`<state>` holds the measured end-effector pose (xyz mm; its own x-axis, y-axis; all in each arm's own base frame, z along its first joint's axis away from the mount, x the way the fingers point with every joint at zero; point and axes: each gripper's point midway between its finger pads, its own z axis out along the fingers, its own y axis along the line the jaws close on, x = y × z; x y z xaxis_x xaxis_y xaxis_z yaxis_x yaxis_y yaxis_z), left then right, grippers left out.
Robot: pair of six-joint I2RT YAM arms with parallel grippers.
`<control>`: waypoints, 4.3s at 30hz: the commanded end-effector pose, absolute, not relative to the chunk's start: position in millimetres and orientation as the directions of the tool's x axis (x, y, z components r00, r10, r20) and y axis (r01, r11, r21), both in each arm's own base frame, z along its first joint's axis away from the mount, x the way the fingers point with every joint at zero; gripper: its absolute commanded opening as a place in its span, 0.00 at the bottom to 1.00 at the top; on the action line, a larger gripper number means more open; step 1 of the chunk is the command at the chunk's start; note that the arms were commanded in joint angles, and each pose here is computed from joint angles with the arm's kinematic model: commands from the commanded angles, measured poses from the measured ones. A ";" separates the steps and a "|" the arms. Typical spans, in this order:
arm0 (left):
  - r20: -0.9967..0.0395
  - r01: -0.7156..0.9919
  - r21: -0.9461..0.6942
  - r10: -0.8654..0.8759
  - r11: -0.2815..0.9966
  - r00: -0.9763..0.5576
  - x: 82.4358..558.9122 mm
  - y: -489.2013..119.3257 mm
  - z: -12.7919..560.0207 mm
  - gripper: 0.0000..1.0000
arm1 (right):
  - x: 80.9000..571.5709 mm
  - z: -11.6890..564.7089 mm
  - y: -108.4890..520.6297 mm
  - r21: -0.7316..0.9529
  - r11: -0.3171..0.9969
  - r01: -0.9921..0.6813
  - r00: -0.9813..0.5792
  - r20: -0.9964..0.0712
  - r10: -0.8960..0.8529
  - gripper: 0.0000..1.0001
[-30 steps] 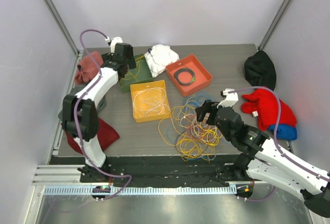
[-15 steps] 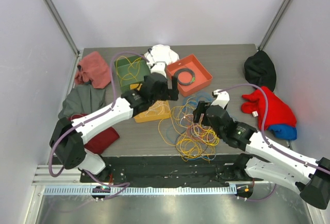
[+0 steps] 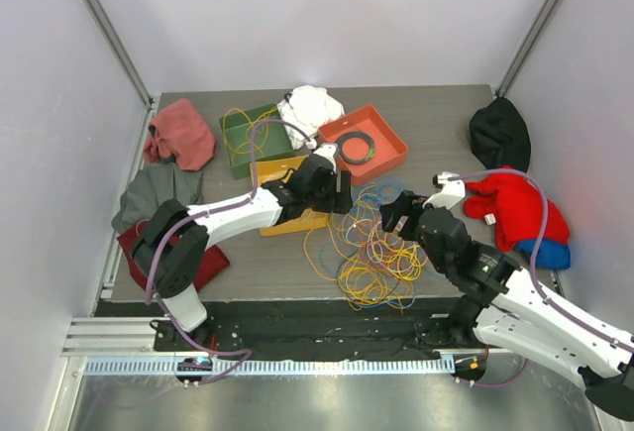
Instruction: Untangle the cables
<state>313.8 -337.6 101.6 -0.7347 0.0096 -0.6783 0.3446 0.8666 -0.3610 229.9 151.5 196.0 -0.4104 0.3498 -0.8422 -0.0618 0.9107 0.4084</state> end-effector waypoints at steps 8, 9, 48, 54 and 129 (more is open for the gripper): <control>-0.682 0.430 -0.465 -0.004 0.773 -0.731 319.0 -385.9 113.8 0.72 | 228.2 207.9 138.6 0.427 0.904 -0.030 -0.367 -0.846 0.387 0.77; -0.679 0.430 -0.464 0.001 0.774 -0.734 319.4 -387.7 110.9 0.68 | 228.2 207.2 138.2 0.423 0.906 -0.030 -0.367 -0.848 0.383 0.77; -0.975 0.326 -0.216 -0.189 0.920 -0.113 332.4 -228.5 487.0 0.00 | 211.4 233.2 113.2 0.474 0.880 -0.041 -0.300 -0.845 0.442 0.77; -0.974 0.292 -0.205 -0.224 0.934 0.034 332.7 -207.7 563.3 0.00 | 209.7 227.9 114.5 0.469 0.882 -0.050 -0.312 -0.846 0.432 0.79; -0.939 -0.254 -0.252 -0.300 0.934 -0.170 533.1 -59.5 330.9 0.00 | 228.8 236.2 142.6 0.409 0.904 -0.129 -0.307 -0.883 0.356 0.82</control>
<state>522.5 -66.5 276.6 -0.3461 -0.2301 -0.9095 -0.2615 0.9547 -0.1421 225.7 145.0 238.3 -0.3166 0.3438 -0.8841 -0.1554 0.9006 0.4059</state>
